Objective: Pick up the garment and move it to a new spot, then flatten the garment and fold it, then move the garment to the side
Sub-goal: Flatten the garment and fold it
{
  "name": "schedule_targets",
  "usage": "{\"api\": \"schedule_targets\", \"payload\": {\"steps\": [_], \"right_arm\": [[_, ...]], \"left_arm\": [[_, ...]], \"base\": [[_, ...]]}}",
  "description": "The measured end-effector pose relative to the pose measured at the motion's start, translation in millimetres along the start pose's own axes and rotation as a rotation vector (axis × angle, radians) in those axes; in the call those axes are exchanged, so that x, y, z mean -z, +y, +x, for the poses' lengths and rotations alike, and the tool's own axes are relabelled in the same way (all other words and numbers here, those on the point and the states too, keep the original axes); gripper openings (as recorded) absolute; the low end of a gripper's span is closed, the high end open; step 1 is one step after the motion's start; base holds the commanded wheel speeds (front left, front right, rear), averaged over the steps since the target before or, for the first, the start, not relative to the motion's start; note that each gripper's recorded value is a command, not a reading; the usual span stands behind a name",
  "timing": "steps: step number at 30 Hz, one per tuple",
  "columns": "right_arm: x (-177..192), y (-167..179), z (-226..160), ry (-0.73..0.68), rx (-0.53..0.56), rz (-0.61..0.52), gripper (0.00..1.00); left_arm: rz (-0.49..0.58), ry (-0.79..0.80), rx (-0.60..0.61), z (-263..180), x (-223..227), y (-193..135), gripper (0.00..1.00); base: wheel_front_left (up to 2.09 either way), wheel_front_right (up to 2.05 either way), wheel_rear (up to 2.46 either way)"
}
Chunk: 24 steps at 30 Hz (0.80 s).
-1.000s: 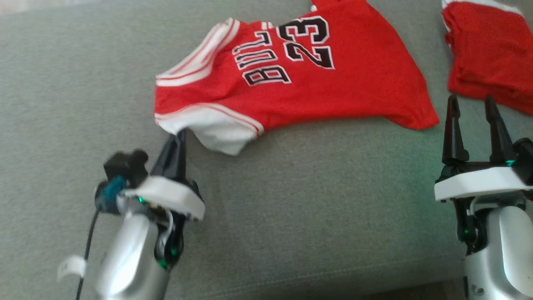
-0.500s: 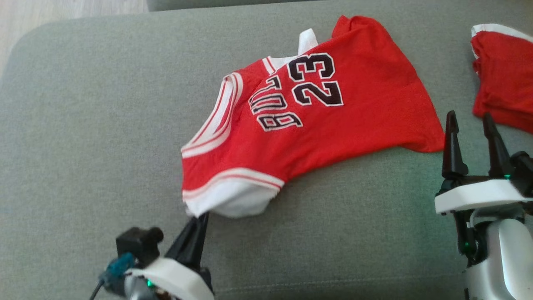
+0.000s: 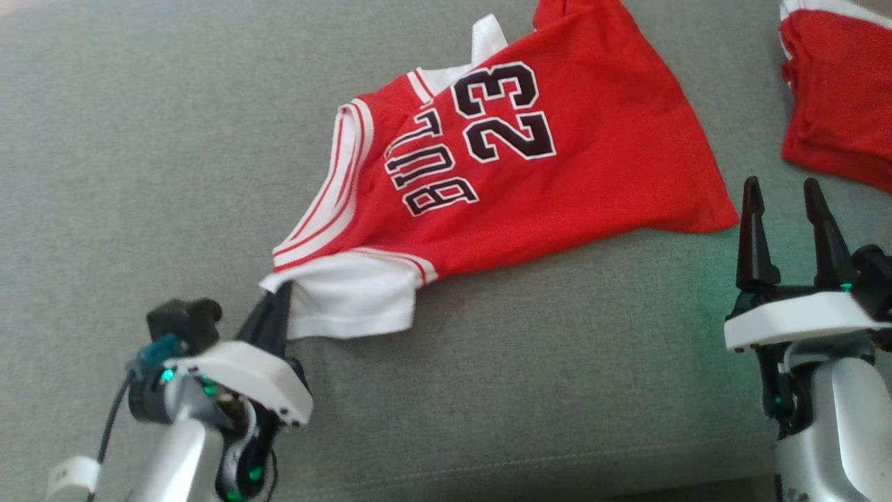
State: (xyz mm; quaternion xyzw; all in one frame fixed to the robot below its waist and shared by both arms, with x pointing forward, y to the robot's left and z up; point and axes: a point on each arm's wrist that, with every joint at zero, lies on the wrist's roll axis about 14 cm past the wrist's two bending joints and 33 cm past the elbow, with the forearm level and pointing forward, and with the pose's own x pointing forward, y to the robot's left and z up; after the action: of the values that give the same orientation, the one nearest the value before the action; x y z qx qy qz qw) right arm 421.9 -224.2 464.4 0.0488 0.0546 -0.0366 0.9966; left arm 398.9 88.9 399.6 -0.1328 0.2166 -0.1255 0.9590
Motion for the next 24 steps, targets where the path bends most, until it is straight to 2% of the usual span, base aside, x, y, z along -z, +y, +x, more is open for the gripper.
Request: {"api": "schedule_targets", "payload": {"steps": [6, 7, 8, 9, 10, 11, 24], "right_arm": [[1.3, -5.7, 4.5, -0.001, 0.015, -0.004, 1.00], [1.5, -5.8, 4.4, -0.001, 0.016, -0.003, 1.00], [2.0, -5.7, 4.2, 0.001, 0.016, 0.001, 1.00], [2.3, -5.6, 4.1, 0.001, 0.015, 0.003, 1.00], [2.6, -5.1, 4.0, 0.002, 0.015, 0.004, 1.00], [2.5, -4.5, 3.9, 0.002, 0.013, 0.005, 1.00], [-20.8, 25.4, -6.7, -0.101, -0.071, 0.021, 1.00]], "left_arm": [[0.005, 0.008, -0.020, 23.0, 4.1, 11.2, 0.09], [0.007, 0.007, -0.022, 24.5, 4.7, 12.1, 0.15], [0.007, 0.000, -0.022, 25.0, 4.0, 12.1, 0.28], [0.005, -0.010, -0.019, 24.8, 3.1, 11.2, 0.46], [0.002, -0.020, -0.018, 24.2, 2.3, 10.3, 0.96], [-0.002, -0.030, -0.019, 23.2, 1.1, 9.6, 1.00], [0.006, -0.275, -0.060, -20.3, -40.6, 7.3, 1.00]], "base": [[0.00, 0.00, 0.00], [0.00, 0.00, 0.00], [0.00, 0.00, 0.00], [0.00, 0.00, 0.00], [0.00, 0.00, 0.00], [0.00, 0.00, 0.00], [0.00, 0.00, 0.00]]}}
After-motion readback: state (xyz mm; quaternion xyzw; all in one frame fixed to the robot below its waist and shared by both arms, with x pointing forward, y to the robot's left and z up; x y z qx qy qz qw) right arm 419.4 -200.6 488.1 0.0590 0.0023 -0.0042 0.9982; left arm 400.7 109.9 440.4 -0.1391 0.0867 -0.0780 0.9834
